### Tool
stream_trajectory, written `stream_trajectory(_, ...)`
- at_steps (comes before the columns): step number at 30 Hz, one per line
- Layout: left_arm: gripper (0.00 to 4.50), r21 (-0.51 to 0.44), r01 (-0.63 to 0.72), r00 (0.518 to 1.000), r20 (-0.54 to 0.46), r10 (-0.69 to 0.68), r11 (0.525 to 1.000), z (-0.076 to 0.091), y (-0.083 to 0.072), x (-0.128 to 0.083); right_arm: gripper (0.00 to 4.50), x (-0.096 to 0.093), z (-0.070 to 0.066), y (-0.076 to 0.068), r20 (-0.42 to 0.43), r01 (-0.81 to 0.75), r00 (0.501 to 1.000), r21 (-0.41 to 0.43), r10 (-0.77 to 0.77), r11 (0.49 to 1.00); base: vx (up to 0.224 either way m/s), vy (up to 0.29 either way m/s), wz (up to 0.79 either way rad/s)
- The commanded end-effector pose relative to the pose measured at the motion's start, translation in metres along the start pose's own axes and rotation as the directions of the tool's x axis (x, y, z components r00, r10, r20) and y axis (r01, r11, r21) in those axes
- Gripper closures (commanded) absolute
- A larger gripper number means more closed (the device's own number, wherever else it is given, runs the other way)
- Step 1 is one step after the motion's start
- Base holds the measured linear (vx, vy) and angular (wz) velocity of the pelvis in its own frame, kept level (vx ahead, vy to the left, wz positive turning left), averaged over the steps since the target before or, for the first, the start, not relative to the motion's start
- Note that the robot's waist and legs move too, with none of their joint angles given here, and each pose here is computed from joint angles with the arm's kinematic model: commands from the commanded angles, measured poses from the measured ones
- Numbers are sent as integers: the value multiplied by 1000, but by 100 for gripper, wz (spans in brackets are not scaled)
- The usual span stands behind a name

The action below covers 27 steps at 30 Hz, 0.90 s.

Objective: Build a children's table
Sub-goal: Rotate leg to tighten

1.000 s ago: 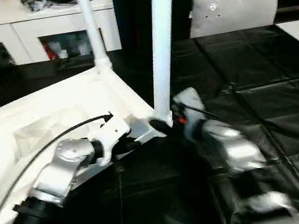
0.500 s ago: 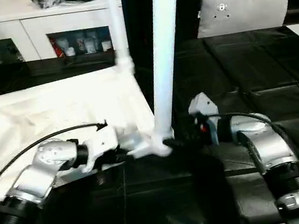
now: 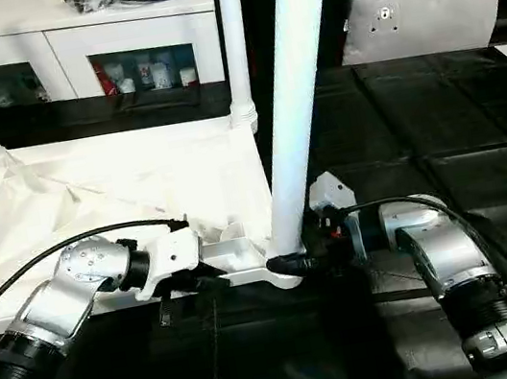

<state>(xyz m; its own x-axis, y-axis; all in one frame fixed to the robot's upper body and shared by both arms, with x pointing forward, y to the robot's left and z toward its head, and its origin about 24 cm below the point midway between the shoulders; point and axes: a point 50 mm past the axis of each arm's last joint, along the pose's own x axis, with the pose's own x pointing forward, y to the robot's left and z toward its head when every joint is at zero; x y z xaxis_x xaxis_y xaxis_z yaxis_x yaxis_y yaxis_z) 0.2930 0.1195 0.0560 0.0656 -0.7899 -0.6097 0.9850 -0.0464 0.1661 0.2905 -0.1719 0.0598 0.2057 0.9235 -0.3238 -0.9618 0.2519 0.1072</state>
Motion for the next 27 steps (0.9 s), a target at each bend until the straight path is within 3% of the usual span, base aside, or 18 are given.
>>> stream_trajectory(1,450,47,84,996,-35,-83,995,1,-6,6,105,-2,3,-1,-1,-12,1000,3,12,1000,0,0,0)
stream_trajectory(8,450,38,85,996,-35,-84,996,-1,-7,7,177,1,0,-1,-6,-11,1000,19,11,1000,0,0,0)
stream_trajectory(12,450,12,76,997,-24,-76,997,-2,-8,8,185,4,-3,1,-2,-23,1000,40,23,999,0,0,0)
stream_trajectory(15,450,-76,-1,1000,28,3,997,2,-4,8,192,15,-13,-6,-9,67,998,123,-66,990,0,0,0)
stream_trajectory(19,450,-149,-72,995,59,81,986,7,1,8,194,23,-18,-12,-16,143,990,161,-142,976,0,0,0)
stream_trajectory(21,450,-216,-205,975,43,219,955,12,9,11,194,40,-19,-17,-10,272,961,221,-277,937,0,0,0)
stream_trajectory(24,450,-234,-254,963,28,268,938,14,12,12,194,46,-20,-20,-16,325,944,244,-331,914,0,0,0)
stream_trajectory(27,450,-321,-353,922,41,386,879,33,16,27,194,65,-15,-25,-33,467,874,334,-485,819,0,0,0)
